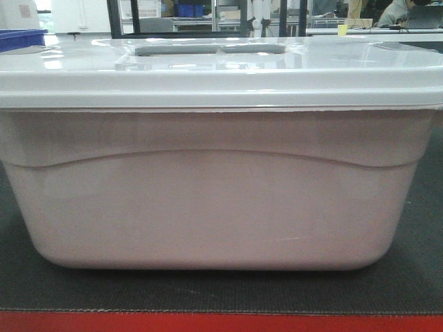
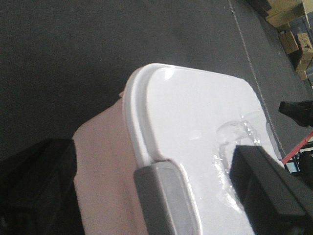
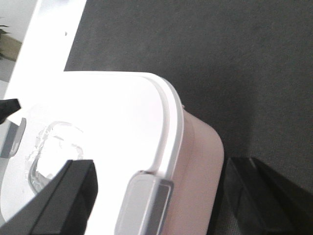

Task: Grab white bin and place on right shelf
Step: 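Lower both grippers onto the lid rims at the bin's ends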

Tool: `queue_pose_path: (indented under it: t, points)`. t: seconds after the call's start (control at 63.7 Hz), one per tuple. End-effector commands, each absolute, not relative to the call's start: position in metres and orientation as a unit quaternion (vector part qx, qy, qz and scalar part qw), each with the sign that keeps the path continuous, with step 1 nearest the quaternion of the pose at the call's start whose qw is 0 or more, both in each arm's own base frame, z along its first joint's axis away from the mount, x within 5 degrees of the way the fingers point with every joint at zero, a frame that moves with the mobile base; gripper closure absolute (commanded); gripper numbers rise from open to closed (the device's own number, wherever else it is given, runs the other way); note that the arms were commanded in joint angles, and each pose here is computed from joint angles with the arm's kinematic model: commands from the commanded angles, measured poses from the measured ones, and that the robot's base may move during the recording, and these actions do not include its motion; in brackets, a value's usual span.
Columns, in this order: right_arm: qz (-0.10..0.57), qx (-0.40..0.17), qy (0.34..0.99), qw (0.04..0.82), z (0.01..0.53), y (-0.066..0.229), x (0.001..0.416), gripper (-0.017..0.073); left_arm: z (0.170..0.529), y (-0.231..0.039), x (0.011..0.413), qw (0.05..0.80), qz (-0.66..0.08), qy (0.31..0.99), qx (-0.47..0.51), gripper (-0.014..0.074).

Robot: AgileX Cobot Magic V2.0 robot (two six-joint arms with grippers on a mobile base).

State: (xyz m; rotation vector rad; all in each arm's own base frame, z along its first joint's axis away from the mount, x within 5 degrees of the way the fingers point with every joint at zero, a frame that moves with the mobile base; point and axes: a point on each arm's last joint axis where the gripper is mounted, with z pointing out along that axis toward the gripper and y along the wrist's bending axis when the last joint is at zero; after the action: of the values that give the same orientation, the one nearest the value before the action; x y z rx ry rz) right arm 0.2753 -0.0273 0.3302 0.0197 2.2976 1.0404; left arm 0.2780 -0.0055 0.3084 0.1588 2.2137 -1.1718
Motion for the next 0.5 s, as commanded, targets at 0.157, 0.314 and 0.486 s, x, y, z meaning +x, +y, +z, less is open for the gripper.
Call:
queue_pose_path:
  t: [0.157,0.314,0.486]
  points:
    - [0.482,-0.007,0.832,0.275,0.315,-0.017,0.266,-0.0064,0.314,-0.01,0.279,0.287,-0.506,0.809,0.085,0.0057]
    - [0.513,0.004,0.812,0.28,0.3,-0.013,0.262,-0.0064,0.311,-0.016,0.278,0.276,-0.507,0.811,0.094,0.0062]
    - [0.544,0.029,0.79,0.28,0.291,-0.008,0.258,-0.0064,0.3,-0.028,0.273,0.243,-0.514,0.817,0.097,0.0071]
